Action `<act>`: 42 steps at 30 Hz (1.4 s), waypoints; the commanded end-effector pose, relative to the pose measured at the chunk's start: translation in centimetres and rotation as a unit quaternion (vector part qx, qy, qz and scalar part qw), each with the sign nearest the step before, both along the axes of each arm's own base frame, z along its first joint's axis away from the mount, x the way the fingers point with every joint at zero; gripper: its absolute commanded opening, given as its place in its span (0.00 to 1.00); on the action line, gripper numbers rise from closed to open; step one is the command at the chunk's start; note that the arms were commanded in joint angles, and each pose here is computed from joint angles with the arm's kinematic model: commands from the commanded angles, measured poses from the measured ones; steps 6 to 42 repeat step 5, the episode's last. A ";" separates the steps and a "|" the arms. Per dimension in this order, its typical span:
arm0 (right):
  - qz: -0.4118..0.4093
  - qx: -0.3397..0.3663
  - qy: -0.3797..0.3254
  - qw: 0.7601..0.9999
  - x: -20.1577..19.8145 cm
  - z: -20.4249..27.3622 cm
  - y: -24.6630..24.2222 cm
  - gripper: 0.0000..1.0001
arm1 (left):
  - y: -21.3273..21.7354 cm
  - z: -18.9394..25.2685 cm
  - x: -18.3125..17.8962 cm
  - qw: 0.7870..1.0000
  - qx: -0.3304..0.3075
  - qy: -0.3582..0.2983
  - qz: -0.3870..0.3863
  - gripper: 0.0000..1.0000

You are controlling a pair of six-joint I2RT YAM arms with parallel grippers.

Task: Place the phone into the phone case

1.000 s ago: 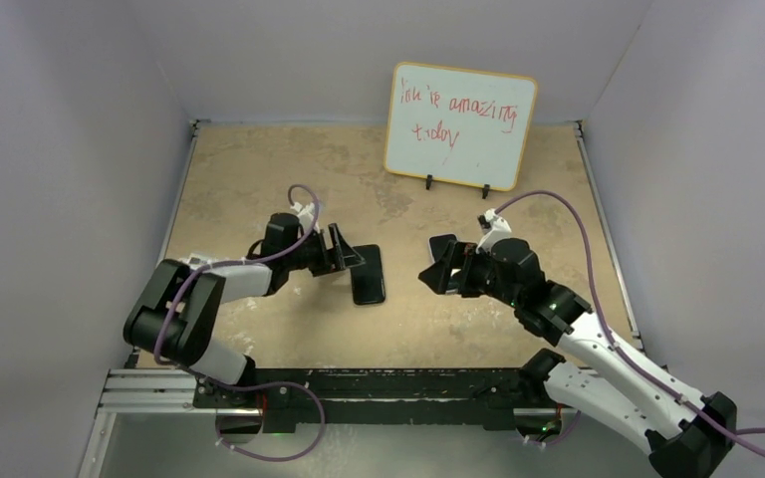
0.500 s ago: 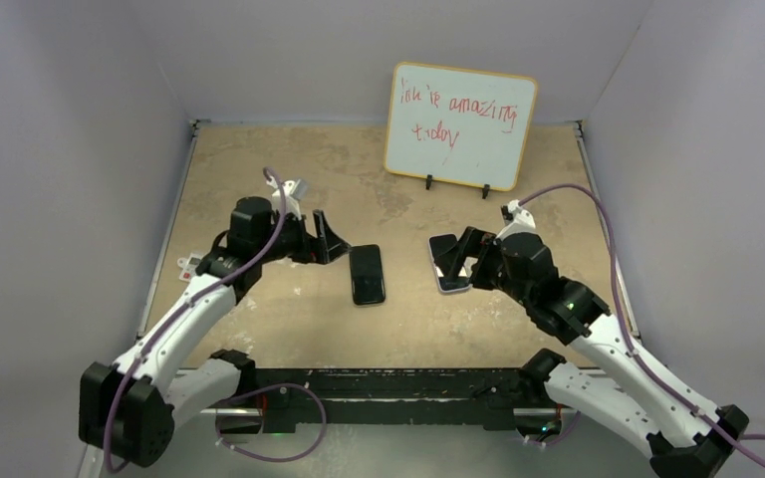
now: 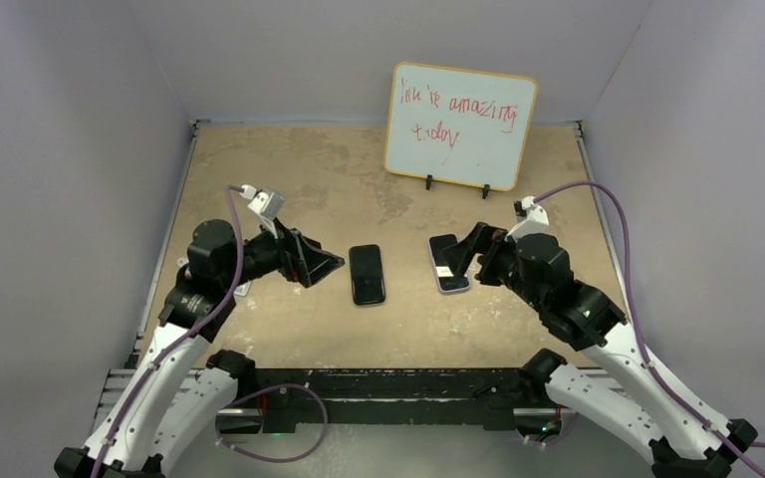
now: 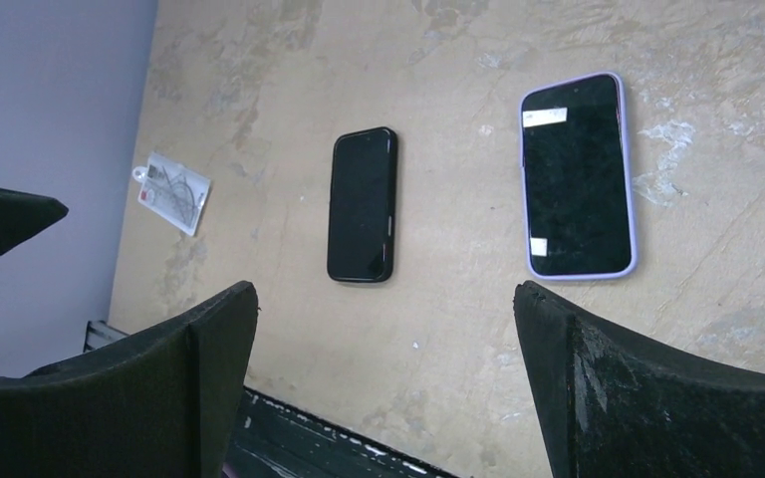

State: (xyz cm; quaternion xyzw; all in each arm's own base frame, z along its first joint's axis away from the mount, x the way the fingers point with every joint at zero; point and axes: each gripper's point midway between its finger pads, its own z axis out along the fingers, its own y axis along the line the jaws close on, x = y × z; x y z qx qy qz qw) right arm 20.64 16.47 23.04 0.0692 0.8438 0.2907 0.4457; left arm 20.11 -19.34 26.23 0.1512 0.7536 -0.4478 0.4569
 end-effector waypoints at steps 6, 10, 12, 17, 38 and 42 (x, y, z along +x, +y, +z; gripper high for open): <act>-0.011 0.023 -0.030 0.999 0.3 2.1 -0.2 0.99 | 0.4 0.4 -0.9 1.000 -0.001 -0.009 0.001 0.90; -0.011 0.023 -0.030 0.999 0.3 2.1 -0.2 0.99 | 0.4 0.4 -0.9 1.000 -0.001 -0.009 0.001 0.90; -0.011 0.023 -0.030 0.999 0.3 2.1 -0.2 0.99 | 0.4 0.4 -0.9 1.000 -0.001 -0.009 0.001 0.90; -0.011 0.023 -0.030 0.999 0.3 2.1 -0.2 0.99 | 0.4 0.4 -0.9 1.000 -0.001 -0.009 0.001 0.90; -0.011 0.023 -0.030 0.999 0.3 2.1 -0.2 0.99 | 0.4 0.4 -0.9 1.000 -0.001 -0.009 0.001 0.90; -0.011 0.023 -0.030 0.999 0.3 2.1 -0.2 0.99 | 0.4 0.4 -0.9 1.000 -0.001 -0.009 0.001 0.90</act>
